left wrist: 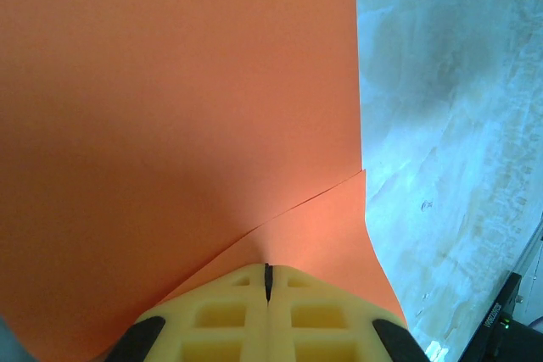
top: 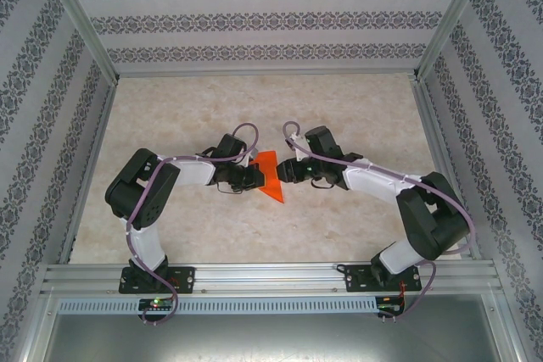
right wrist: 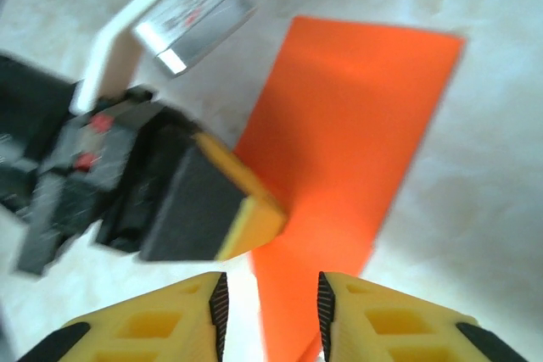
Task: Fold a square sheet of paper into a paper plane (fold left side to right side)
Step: Third fold the triangle at the center of the table.
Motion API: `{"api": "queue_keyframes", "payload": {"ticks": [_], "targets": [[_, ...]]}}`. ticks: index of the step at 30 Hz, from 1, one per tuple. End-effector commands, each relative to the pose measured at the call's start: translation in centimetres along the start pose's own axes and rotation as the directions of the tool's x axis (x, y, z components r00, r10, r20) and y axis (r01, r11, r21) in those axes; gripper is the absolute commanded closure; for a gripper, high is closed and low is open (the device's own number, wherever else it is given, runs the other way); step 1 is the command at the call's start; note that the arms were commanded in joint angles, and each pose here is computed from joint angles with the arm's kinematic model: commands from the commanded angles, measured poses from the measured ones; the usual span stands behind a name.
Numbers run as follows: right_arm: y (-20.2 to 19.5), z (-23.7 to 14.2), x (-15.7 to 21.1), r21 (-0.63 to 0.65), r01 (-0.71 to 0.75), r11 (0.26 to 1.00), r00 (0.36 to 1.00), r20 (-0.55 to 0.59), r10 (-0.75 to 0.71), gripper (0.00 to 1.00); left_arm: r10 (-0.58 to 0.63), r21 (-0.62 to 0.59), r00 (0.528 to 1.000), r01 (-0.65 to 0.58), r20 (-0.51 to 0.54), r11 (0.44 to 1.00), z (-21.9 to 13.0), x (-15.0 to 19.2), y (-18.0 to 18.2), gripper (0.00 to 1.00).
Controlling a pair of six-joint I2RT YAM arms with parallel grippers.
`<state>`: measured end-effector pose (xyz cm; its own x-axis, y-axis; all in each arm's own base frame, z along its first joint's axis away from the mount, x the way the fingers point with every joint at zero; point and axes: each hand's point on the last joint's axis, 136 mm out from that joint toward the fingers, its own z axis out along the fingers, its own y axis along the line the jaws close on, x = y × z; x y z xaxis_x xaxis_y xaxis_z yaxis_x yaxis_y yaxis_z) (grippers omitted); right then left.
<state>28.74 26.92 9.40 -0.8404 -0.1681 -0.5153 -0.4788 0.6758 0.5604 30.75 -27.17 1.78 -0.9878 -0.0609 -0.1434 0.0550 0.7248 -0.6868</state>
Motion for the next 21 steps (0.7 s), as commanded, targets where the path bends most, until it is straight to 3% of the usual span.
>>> {"api": "queue_keyframes", "payload": {"ticks": [1,6,21], "targets": [[2.8,-0.2,2.8,-0.168,-0.142,0.976,0.983,-0.140,0.118,0.68,-0.057,-0.145,0.997,0.048,-0.059,0.988,1.0,2.8,4.1,0.98],[3.9,1.3,3.9,-0.229,-0.236,0.944,0.957,-0.225,0.184,0.69,-0.053,-0.144,0.997,0.045,-0.055,0.989,0.9,2.7,4.0,0.98],[1.8,4.0,6.1,-0.108,-0.232,0.967,0.926,-0.330,0.185,0.69,-0.046,-0.140,0.997,0.038,-0.054,0.989,0.7,2.6,3.7,0.98]]}}
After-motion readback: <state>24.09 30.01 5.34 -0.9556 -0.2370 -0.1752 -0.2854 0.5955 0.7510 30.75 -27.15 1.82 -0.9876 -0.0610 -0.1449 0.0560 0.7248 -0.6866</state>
